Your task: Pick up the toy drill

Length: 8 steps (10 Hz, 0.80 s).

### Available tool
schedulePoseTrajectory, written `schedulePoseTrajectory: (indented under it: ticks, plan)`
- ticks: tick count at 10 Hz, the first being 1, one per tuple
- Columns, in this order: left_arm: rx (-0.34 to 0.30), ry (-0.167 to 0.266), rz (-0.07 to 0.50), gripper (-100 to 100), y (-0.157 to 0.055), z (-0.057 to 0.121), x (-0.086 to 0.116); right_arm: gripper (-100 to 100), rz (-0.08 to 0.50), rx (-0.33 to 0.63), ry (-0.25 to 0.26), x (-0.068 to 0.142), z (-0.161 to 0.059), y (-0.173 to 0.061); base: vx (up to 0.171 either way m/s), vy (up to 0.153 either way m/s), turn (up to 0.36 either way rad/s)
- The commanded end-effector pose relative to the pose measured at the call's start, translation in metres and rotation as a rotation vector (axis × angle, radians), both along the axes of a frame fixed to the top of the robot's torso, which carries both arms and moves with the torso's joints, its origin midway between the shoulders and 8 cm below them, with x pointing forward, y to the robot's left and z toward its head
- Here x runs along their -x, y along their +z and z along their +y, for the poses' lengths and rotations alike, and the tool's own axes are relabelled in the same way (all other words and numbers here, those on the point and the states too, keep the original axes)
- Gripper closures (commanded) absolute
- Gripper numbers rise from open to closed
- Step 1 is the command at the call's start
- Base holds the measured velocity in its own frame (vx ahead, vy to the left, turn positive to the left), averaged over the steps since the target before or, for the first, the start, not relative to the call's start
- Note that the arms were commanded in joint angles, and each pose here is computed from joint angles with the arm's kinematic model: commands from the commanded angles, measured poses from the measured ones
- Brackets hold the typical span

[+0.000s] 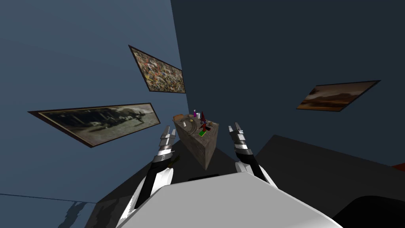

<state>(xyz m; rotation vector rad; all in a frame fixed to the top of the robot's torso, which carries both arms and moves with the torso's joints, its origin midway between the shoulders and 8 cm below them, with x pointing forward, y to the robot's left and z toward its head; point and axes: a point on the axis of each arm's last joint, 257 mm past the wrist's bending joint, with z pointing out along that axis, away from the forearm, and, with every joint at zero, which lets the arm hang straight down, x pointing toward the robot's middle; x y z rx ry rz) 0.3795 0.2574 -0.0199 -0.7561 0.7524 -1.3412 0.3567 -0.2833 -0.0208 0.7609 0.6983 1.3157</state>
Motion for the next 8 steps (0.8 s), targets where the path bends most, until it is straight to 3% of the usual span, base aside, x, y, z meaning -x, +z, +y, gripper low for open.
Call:
schedulePoseTrajectory:
  ticks: [1,4,8]
  plan:
    - [0.000,0.000,0.000,0,0.000,0.000,0.000,-100,0.011,0.042,0.001,-0.002,0.001,-0.004,-0.007,0.011,-0.037]
    - [0.000,0.000,0.000,0,0.000,0.000,0.000,-100,0.043,0.174,-0.014,-0.007,0.002,-0.016,-0.019,0.042,-0.063]
    - [0.000,0.000,0.000,0,0.000,0.000,0.000,-100,0.089,0.418,-0.061,-0.015,-0.001,-0.041,-0.030,0.074,-0.075]
